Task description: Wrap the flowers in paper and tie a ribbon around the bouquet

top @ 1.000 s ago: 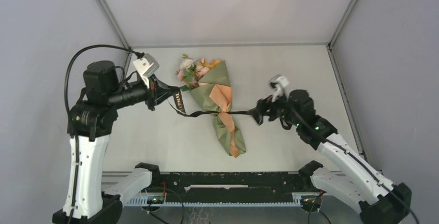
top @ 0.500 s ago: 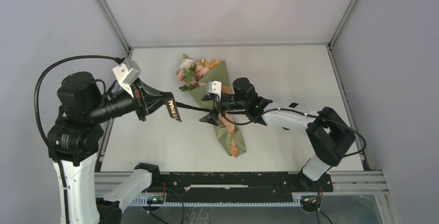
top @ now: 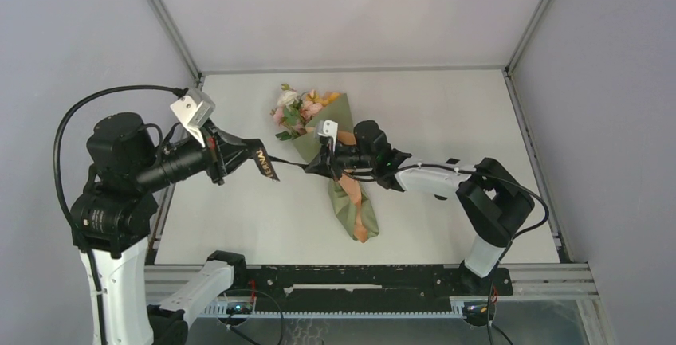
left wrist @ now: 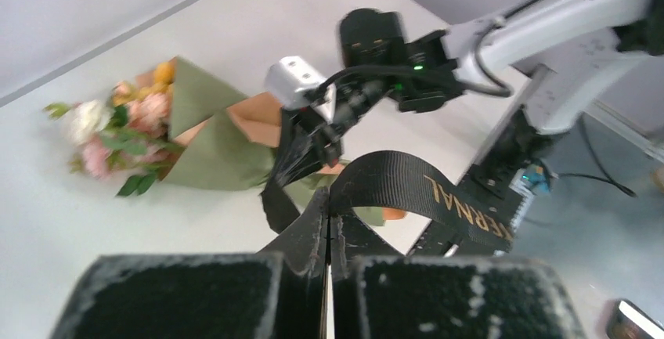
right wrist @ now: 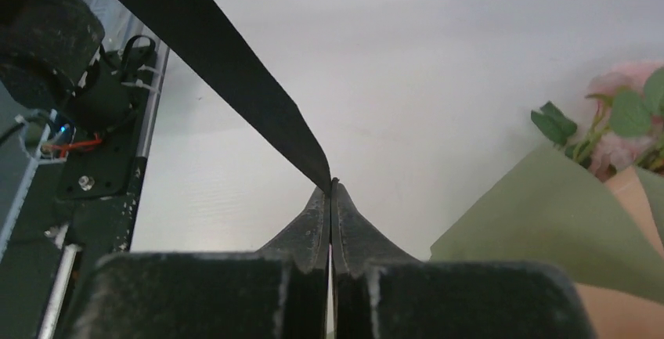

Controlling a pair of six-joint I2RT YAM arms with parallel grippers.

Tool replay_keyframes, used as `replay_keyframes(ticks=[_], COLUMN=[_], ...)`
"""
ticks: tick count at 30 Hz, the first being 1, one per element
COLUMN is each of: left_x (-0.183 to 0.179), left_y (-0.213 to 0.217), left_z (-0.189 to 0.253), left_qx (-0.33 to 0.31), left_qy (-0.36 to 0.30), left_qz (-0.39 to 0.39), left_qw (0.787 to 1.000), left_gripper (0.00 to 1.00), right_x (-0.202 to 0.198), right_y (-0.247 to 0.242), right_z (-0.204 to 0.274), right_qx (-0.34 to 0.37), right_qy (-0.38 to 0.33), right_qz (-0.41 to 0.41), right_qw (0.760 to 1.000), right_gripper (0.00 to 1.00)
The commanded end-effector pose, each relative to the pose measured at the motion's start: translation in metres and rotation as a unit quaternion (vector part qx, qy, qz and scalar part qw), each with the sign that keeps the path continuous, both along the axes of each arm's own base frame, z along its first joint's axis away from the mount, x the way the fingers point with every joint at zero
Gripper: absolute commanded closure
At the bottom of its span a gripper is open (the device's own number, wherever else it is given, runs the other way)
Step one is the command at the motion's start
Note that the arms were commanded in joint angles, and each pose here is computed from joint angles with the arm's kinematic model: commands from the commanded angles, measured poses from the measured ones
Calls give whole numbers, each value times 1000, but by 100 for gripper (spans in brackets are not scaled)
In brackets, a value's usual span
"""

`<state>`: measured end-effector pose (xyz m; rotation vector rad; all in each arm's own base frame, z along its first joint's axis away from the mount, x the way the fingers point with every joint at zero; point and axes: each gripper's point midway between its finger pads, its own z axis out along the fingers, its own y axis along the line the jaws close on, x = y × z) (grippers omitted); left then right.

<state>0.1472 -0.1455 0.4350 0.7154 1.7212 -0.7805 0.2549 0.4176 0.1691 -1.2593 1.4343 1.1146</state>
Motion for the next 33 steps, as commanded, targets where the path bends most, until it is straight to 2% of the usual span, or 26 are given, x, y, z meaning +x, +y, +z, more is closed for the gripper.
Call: replay_keyframes(ticks=[1, 2, 3, 5, 6, 7, 8, 10, 12, 16, 17, 19, 20, 22, 25, 27, 30, 33], left_x=[29, 39, 48, 57, 58, 58, 56, 46, 29, -2, -6, -6, 1, 29, 79, 106, 128, 134], left_y=[37, 50, 62, 83, 92, 103, 114, 126, 120, 88, 78, 55, 43, 20, -16, -36, -55, -74], left_z=[-16, -37, -62, -117, -142, -166, -183, -207, -216, -214, -211, -205, -203, -200, -210, -227, -246, -268], left_qx=[29, 54, 85, 157, 198, 238, 279, 330, 344, 325, 314, 278, 253, 197, 155, 126, 102, 72], left_qy=[4, 17, 32, 62, 69, 78, 75, 68, 42, -14, -32, -65, -77, -77, -70, -24, -1, 5], left_qz=[139, 176, 202, 228, 229, 232, 231, 215, 170, 50, 19, -33, -49, -37, -38, -41, -59, -101], left_qw=[990, 983, 975, 959, 951, 940, 929, 917, 922, 944, 949, 958, 963, 977, 985, 991, 993, 992], left_gripper=[100, 94, 77, 34, 19, 12, 9, 9, 12, 28, 29, 24, 20, 18, 9, 2, 0, 0], right_x=[34, 40, 46, 48, 45, 43, 42, 42, 41, 36, 36, 36, 37, 37, 34, 33, 36, 35], right_y=[-14, -22, -29, -35, -35, -36, -37, -39, -38, -34, -33, -32, -33, -33, -31, -32, -38, -39], right_z=[41, 44, 45, 42, 40, 36, 34, 29, 27, 29, 30, 31, 32, 37, 40, 39, 34, 31], right_qx=[45, 52, 58, 55, 51, 45, 39, 33, 34, 43, 45, 51, 55, 62, 63, 58, 50, 47], right_qy=[57, 85, 118, 157, 171, 182, 192, 213, 235, 263, 267, 279, 284, 289, 278, 272, 265, 251], right_qz=[-87, -107, -127, -143, -142, -143, -148, -160, -161, -156, -153, -152, -151, -149, -139, -138, -157, -161], right_qw=[994, 989, 983, 976, 974, 972, 969, 963, 958, 951, 950, 947, 945, 943, 948, 951, 950, 953], right_gripper=[100, 100, 100, 100, 100, 100, 100, 100, 100, 100, 100, 100, 100, 100, 100, 100, 100, 100])
